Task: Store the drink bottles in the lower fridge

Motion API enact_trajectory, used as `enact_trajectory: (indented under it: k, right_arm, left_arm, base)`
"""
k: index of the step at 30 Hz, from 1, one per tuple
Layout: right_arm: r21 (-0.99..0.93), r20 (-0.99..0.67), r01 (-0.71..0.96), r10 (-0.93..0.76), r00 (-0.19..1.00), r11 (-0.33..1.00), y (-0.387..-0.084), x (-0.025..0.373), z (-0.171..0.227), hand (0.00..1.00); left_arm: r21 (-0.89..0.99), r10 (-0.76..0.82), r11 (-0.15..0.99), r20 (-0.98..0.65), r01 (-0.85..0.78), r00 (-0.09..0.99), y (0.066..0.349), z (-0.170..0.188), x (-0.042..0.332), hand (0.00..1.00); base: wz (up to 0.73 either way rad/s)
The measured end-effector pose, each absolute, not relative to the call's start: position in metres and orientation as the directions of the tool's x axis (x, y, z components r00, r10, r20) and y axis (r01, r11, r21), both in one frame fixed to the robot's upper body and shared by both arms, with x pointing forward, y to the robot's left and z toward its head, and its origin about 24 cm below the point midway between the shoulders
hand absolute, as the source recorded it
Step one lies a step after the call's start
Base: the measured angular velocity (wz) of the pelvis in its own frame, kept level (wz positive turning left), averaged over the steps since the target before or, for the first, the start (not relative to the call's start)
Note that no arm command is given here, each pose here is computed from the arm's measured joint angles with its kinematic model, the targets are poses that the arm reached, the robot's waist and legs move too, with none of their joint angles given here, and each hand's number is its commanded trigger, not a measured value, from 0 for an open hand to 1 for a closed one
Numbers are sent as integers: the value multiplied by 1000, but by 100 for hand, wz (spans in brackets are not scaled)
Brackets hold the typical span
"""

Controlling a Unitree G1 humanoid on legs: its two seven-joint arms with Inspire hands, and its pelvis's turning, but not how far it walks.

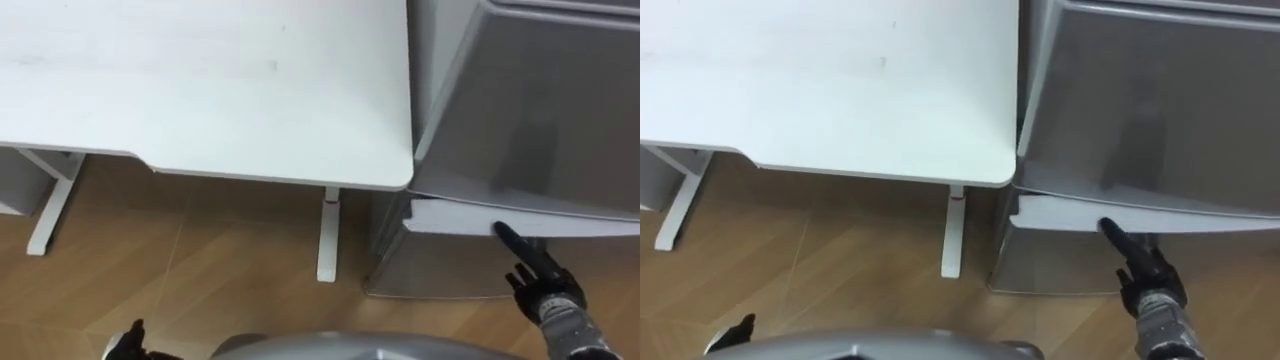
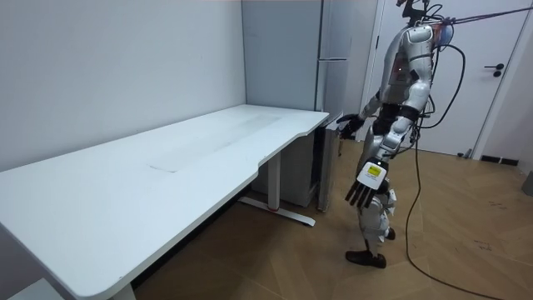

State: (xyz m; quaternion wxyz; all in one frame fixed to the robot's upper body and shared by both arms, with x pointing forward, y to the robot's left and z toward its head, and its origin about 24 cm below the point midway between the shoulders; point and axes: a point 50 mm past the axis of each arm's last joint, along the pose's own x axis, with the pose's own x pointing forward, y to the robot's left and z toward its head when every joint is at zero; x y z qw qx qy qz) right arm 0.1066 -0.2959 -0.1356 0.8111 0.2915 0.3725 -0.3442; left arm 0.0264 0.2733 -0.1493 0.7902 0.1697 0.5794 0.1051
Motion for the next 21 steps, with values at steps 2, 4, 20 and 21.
enact_trajectory:
  k: [2, 4, 20, 21]
  right_arm:
    - [185, -827, 749, -311, 469, 636, -291, 103, -139, 0]
    - [155, -854, 721, -275, 441, 676, -284, 99, -144, 0]
    - [45, -902, 604, -228, 366, 796, -272, 85, -152, 0]
    - [23, -909, 566, -218, 354, 824, -270, 83, -153, 0]
  left_arm:
    - [385, 359, 922, -883, 29, 302, 272, -150, 25, 0]
    - [375, 353, 927, -890, 26, 288, 269, -152, 22, 0]
    - [314, 306, 949, -934, 13, 186, 256, -160, -7, 0]
    - [314, 307, 949, -934, 11, 184, 256, -160, -8, 0]
  base:
    - [8]
    - [7]
    - [16]
    - [16]
